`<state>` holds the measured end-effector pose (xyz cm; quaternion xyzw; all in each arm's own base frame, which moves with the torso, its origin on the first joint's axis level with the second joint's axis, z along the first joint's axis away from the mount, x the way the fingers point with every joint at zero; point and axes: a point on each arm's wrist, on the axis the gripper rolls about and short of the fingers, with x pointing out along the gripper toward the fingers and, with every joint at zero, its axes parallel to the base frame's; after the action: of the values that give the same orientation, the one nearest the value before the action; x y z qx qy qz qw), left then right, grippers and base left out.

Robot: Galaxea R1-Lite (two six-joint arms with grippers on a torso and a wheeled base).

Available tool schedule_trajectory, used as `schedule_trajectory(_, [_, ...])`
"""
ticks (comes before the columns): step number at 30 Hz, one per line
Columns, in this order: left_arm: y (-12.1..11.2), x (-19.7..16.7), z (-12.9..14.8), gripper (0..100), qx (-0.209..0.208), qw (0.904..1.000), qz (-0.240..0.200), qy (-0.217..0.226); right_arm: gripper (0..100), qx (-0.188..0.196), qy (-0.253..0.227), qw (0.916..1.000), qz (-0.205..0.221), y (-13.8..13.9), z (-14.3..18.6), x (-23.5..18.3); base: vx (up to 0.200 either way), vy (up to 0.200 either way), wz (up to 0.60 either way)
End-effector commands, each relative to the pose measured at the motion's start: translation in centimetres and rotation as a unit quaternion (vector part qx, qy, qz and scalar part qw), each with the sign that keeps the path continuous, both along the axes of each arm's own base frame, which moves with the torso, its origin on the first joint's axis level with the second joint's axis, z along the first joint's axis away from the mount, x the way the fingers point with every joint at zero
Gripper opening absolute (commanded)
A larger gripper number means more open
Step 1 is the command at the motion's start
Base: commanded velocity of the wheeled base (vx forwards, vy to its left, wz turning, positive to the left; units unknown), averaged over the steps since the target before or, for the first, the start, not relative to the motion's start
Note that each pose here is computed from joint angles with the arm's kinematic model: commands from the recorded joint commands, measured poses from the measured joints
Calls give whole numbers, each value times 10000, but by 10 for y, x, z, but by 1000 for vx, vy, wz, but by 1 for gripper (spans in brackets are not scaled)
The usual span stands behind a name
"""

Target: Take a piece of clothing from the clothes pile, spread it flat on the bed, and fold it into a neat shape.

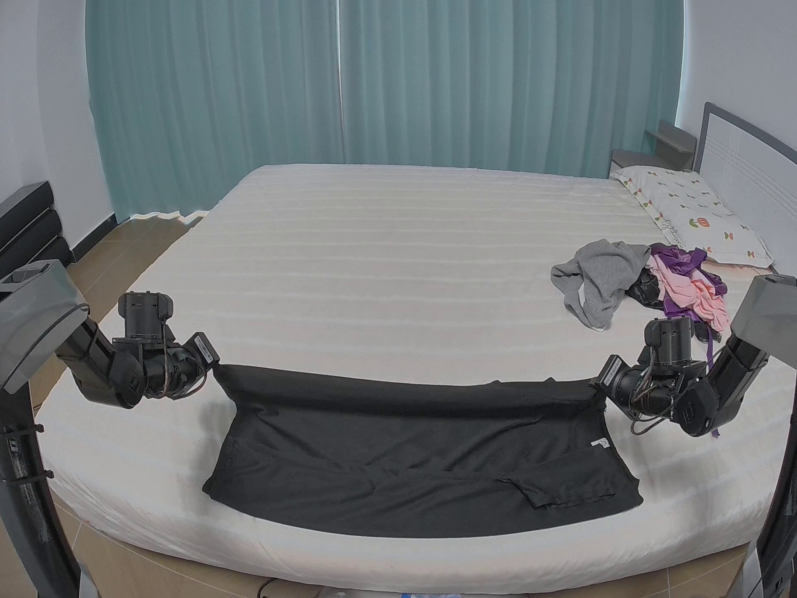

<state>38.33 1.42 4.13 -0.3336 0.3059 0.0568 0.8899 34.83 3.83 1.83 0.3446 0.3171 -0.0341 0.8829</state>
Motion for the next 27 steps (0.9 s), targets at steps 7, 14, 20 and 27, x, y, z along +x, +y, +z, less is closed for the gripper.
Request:
schedule_trajectory(7, [1,-29,-19,0,-24,9983,-227,531,0,-147,252,9994,183,-2,-20,-34,0,0,0])
schedule_trajectory(14, [0,-34,-37,0,-50,9970,-244,730,0,-255,216,9988,369,1,-42,-42,0,0,0])
schedule_trajectory(20, [-2,-43,-45,0,-66,9961,-281,835,0,-346,251,9979,494,-1,-46,-49,0,0,0])
schedule_trajectory(27, [-3,-52,-48,100,-81,9947,-294,979,100,-345,305,9978,487,-2,-48,-51,0,0,0])
